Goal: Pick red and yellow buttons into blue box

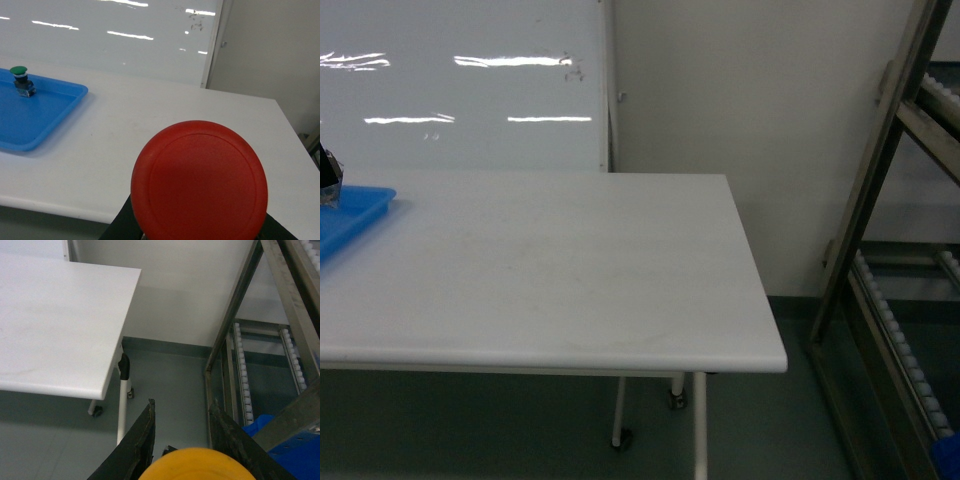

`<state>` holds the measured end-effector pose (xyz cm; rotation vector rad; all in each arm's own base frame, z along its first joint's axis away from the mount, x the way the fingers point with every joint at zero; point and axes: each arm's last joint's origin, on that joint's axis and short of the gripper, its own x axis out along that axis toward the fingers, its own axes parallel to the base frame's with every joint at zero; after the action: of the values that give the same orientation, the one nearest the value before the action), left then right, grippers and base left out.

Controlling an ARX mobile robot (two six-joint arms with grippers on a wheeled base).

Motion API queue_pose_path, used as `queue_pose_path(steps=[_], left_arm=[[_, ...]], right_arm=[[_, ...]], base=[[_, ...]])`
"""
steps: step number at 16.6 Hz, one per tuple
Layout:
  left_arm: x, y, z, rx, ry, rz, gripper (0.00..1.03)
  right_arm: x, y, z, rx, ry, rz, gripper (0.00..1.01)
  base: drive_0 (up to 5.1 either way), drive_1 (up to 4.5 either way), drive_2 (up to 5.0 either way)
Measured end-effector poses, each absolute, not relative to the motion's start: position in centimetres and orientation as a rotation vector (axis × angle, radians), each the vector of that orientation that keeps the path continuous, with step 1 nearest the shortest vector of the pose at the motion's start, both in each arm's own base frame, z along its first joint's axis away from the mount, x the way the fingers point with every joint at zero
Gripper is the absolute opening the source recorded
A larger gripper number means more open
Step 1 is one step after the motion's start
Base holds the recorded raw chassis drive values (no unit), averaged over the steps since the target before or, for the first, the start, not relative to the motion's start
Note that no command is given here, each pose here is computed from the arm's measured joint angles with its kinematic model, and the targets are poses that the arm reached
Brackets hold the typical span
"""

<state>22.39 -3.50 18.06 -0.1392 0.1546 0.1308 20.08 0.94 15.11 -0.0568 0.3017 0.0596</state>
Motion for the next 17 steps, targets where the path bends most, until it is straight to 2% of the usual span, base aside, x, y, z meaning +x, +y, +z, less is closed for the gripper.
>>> queue_pose_path(steps=[17], left_arm=[[22.39,-3.50,18.10,-0.140,0.151,0.131,0.23]], right_arm=[[20.07,0.94,15.17,-0.057,0.298,0.060,0.29]], base=[[4.8,-3.40,-1.4]])
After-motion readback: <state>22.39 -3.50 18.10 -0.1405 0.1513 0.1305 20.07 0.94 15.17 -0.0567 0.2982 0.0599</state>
